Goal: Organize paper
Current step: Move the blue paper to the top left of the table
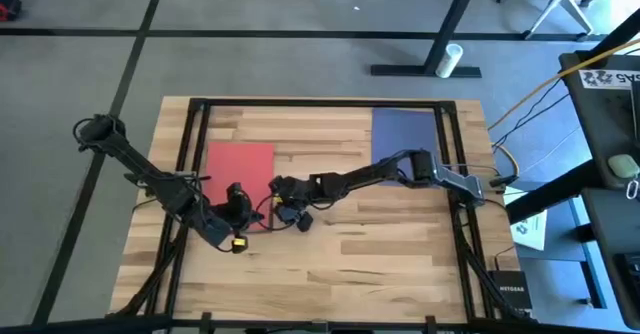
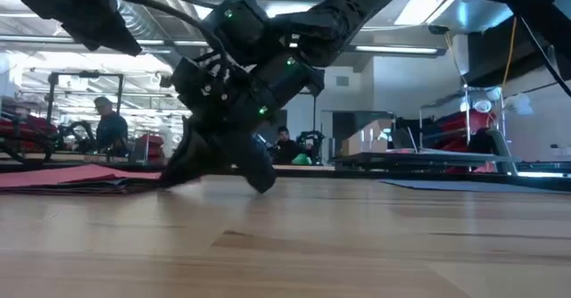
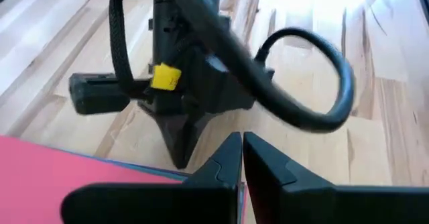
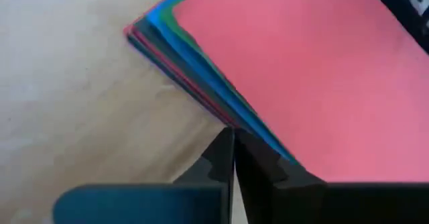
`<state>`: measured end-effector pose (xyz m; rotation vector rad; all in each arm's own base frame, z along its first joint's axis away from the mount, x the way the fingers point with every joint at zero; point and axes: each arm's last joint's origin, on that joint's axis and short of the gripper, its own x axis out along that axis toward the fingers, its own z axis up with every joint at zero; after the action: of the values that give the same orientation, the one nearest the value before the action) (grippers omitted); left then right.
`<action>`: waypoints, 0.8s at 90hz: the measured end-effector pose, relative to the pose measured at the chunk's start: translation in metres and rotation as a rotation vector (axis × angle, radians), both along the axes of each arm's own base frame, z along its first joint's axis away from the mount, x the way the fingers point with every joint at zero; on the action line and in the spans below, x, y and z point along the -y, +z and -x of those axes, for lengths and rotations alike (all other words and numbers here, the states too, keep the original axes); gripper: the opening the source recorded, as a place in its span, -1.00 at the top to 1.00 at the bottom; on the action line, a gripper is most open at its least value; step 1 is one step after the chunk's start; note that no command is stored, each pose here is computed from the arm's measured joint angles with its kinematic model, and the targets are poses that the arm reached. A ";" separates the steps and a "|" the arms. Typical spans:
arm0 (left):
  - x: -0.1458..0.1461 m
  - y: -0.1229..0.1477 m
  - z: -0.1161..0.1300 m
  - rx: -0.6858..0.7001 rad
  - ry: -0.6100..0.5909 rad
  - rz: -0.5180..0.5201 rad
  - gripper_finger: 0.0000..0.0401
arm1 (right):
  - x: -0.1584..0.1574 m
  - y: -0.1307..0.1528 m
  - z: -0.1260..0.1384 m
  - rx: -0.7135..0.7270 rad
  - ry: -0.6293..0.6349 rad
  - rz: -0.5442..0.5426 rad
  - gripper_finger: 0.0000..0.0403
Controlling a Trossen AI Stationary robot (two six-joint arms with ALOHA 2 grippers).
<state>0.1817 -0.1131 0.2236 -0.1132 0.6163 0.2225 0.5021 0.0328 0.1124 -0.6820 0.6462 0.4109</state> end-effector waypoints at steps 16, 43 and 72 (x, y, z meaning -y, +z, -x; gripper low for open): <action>-0.011 -0.009 0.006 -0.090 0.132 0.037 1.00 | 0.001 0.012 0.001 0.011 -0.066 -0.007 0.99; -0.034 -0.021 0.023 -0.249 0.453 0.133 1.00 | 0.016 0.042 0.020 -0.127 -0.164 0.087 1.00; -0.051 -0.036 0.007 -0.346 0.597 0.180 1.00 | 0.055 0.077 0.058 -0.367 -0.384 0.073 1.00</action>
<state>0.1750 -0.0621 0.1876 -0.4401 0.9381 0.7754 0.4436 -0.0217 0.1896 -0.5384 1.1223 0.1548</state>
